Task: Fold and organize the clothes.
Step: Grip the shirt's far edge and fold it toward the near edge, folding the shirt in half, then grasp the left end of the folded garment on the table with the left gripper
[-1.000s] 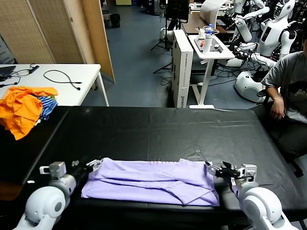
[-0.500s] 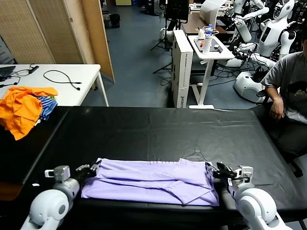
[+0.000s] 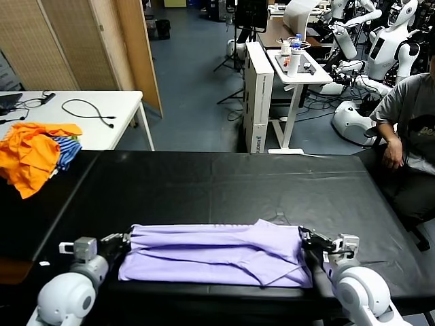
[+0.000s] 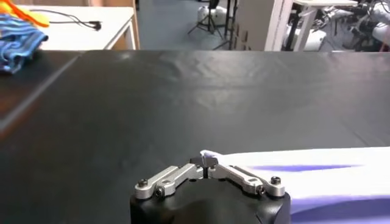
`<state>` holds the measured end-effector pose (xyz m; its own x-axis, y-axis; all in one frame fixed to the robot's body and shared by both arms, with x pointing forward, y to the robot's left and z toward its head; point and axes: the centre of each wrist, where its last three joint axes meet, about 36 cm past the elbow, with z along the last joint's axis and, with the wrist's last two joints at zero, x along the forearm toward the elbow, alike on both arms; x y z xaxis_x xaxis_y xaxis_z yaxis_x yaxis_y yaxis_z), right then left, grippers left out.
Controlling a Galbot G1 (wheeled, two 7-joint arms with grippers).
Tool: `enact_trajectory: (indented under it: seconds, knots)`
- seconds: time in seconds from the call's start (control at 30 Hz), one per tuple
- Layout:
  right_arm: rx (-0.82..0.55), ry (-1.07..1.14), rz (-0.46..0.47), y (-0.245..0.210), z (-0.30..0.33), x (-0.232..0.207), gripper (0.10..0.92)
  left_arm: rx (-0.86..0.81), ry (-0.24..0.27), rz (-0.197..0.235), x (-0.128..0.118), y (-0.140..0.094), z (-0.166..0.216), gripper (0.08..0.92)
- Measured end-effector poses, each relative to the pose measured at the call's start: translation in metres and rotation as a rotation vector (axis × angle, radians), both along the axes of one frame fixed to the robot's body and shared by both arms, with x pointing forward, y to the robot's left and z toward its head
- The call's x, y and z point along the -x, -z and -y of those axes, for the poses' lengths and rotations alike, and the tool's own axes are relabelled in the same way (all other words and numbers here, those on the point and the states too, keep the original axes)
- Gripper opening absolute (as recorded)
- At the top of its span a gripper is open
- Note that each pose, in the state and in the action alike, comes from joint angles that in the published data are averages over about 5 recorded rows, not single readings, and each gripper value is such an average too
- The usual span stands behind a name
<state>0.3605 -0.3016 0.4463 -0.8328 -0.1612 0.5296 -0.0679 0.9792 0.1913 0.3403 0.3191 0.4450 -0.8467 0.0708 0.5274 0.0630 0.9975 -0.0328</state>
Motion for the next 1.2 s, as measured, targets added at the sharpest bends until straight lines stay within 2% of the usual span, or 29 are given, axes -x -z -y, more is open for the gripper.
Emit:
enact_trajectory:
  seconds: [0.1,0.3,0.37,0.43,0.57,0.8,1.2]
  knots:
    - [0.008,-0.006,0.007,-0.005,0.003,0.003,0.425,0.008,0.001,0.010,0.003,-0.004,0.002,0.227]
    - [0.045,-0.019,0.055,-0.016,0.009,0.015,0.779,0.008,0.001,0.019,0.012,-0.013,0.003,0.584]
    - [0.055,-0.030,0.076,-0.019,0.010,0.022,0.853,0.008,-0.006,0.031,0.017,-0.017,0.002,0.717]
    - [0.056,-0.041,0.088,-0.021,0.010,0.029,0.893,0.012,-0.013,0.046,0.023,-0.021,0.001,0.822]
    - [0.051,-0.051,0.095,-0.024,0.008,0.044,0.906,0.051,-0.027,0.048,0.035,-0.024,-0.005,0.901]
    - [0.042,-0.054,0.096,-0.028,0.005,0.059,0.907,0.146,-0.044,0.014,0.044,-0.011,-0.012,0.907]
    - [0.035,-0.051,0.095,-0.029,0.004,0.065,0.907,0.152,-0.058,-0.045,0.053,0.014,-0.006,0.907]
